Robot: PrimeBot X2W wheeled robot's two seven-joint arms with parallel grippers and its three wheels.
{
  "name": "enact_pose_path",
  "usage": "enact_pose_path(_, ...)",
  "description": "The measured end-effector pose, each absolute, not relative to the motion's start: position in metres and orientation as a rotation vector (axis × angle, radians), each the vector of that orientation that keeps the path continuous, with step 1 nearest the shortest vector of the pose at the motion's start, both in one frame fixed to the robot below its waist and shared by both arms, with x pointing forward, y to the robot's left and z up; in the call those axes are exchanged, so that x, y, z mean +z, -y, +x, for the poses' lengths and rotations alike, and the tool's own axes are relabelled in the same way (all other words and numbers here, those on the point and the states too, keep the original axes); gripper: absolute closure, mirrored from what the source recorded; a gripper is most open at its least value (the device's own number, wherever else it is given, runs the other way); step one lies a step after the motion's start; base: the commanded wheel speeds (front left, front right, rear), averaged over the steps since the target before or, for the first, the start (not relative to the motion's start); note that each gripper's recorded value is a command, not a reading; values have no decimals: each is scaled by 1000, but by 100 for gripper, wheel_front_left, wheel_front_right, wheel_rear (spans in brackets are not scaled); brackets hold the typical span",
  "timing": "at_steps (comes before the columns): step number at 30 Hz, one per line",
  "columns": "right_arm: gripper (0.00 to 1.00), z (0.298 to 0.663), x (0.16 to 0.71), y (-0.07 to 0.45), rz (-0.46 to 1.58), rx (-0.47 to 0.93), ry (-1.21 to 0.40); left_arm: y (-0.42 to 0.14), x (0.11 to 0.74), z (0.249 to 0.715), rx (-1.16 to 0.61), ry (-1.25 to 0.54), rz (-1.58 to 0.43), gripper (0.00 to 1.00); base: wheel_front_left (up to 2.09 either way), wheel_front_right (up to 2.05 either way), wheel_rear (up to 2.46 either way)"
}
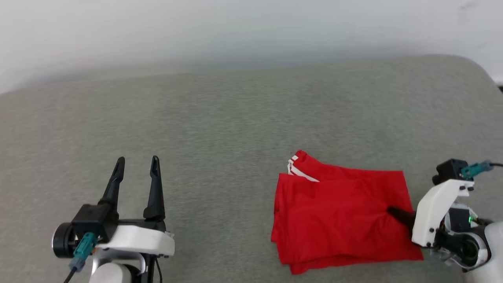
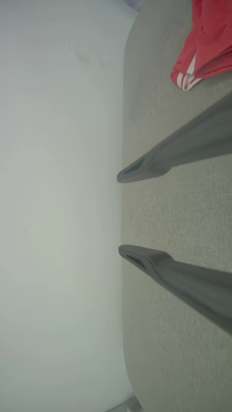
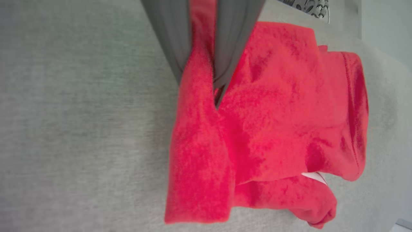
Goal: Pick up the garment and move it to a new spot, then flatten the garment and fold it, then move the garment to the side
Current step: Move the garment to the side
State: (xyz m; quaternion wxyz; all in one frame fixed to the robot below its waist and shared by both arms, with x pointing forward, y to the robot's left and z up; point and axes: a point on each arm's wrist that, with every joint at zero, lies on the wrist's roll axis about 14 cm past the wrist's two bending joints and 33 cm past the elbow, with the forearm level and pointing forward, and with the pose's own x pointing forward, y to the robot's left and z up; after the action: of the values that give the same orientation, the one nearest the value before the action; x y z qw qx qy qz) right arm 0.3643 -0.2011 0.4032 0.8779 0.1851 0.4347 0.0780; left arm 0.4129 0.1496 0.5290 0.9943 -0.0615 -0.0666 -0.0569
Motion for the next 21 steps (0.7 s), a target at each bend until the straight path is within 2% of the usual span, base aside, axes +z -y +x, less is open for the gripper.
enact_pose_path(13, 100, 379, 411, 339, 244, -215, -782, -23, 519, 491, -492, 128, -118, 0, 0, 0, 0)
enact_pose_path(21, 100, 392, 427, 438, 103, -456, -702, 23, 486, 524, -619, 90, -144, 0, 0, 0, 0)
